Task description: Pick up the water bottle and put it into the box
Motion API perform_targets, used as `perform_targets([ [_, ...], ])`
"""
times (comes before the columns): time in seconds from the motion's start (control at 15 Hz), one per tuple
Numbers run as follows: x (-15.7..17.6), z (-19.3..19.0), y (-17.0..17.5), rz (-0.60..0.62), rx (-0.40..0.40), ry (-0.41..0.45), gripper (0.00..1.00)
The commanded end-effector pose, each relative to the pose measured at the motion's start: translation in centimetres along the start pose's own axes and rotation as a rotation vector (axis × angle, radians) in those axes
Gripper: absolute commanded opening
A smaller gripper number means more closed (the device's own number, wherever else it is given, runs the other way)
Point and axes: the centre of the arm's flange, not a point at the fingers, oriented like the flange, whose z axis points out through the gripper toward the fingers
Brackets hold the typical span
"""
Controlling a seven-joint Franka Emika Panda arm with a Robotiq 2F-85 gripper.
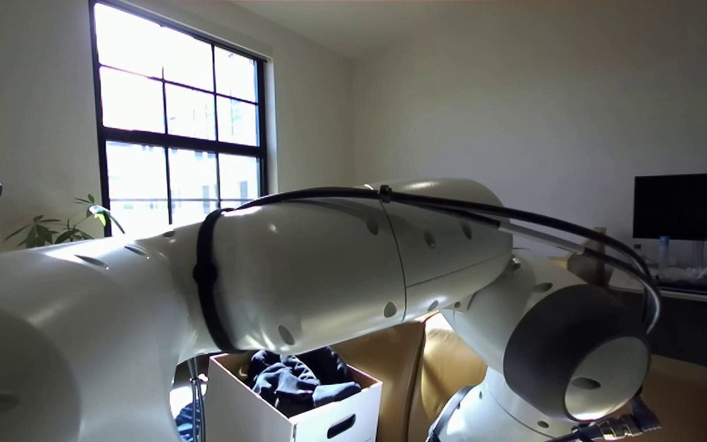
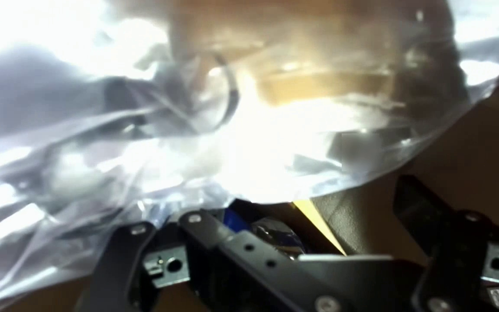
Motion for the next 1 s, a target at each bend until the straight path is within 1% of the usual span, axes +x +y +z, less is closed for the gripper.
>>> perform_targets([
  [0.0,-0.1,-0.4,0.2,0.006,-0.001,0.008,1.00],
  [0.2,-0.3,-0.8,0.1,0.014,0.001,0.013,1.00],
  [0.27,0.3,-0.3,0.3,0.010,-0.027,0.006,1.00],
  [0.33,1.5,-0.3,0.7,-0.006,-0.046,0.024,1.00],
  [0.4,2.8,0.4,0.8,-0.044,-0.075,0.027,1.00],
  [0.47,4.6,1.6,1.0,-0.114,-0.106,0.010,1.00],
  [0.53,6.0,2.5,1.1,-0.165,-0.117,0.003,1.00],
  [0.6,7.8,4.0,0.7,-0.243,-0.122,-0.020,1.00],
  [0.73,10.7,6.7,0.1,-0.359,-0.135,-0.063,1.00],
  [0.8,11.2,8.0,-0.1,-0.411,-0.126,-0.086,1.00],
  [0.93,11.0,10.0,-0.2,-0.439,-0.094,-0.131,1.00],
])
